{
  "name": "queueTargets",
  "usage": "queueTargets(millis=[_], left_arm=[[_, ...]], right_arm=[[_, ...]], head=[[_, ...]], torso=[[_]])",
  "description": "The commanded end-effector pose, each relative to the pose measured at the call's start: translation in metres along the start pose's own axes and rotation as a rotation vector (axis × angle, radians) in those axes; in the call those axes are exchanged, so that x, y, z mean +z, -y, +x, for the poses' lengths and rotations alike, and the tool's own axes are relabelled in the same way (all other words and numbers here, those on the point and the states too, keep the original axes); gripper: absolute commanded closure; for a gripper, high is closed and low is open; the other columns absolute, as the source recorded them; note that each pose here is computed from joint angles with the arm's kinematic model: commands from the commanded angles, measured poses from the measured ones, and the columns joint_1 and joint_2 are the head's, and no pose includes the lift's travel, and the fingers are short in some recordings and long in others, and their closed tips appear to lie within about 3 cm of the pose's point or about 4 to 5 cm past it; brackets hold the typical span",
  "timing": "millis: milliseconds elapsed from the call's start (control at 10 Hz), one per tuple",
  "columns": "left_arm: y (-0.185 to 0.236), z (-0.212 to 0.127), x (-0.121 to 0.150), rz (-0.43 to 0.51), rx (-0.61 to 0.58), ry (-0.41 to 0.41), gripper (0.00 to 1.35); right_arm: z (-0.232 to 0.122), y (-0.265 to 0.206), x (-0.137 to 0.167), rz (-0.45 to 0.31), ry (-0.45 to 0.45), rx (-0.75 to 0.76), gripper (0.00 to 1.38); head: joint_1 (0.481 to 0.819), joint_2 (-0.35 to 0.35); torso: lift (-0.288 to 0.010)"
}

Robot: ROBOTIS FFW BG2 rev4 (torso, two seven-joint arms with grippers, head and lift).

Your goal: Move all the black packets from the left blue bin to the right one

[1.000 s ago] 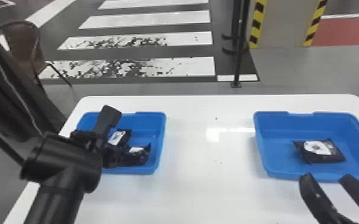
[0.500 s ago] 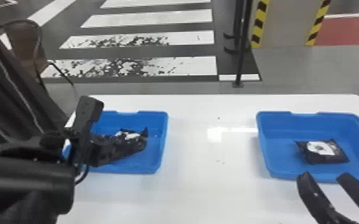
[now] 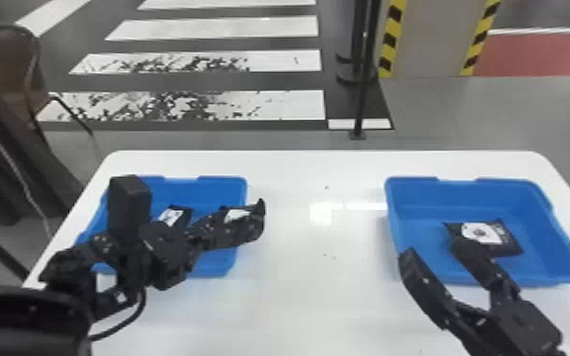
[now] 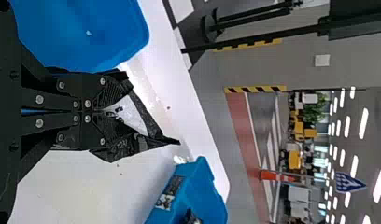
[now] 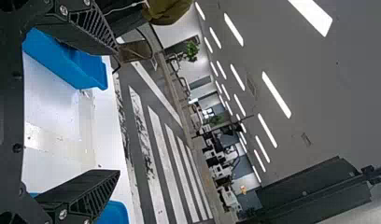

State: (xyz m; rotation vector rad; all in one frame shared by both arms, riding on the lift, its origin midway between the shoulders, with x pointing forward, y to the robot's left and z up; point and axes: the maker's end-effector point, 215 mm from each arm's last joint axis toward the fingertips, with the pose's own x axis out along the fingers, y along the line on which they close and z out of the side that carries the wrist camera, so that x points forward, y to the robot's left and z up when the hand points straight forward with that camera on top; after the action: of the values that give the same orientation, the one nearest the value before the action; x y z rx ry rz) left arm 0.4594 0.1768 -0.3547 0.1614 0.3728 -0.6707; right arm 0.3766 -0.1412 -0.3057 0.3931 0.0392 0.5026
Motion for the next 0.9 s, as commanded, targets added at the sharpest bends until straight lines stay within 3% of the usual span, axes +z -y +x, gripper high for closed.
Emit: queueTargets(millis=[0,400,800], left_arm=[[0.027,0.006,0.017,0.001,-0.059,0.084,1.21],[0.091,0.027,0.048,-0.030,-0.209,0.170,1.21],[0.106,0.032,0.052,-0.046,-0.246,0.176,1.21]], right_arm=[[0.019,0.004,-0.006,0.005,-0.010,0.025,0.11],[0.066,0.001,-0.016,-0.003,-0.028,0.111,0.11],[0.085,-0.016,-0.011,-0.003,-0.034,0.192,0.12]], head=[[0.695,0.048],[0.695,-0.006],[0.695,-0.042]], torso=[[-0.140],[-0.140],[-0.140]])
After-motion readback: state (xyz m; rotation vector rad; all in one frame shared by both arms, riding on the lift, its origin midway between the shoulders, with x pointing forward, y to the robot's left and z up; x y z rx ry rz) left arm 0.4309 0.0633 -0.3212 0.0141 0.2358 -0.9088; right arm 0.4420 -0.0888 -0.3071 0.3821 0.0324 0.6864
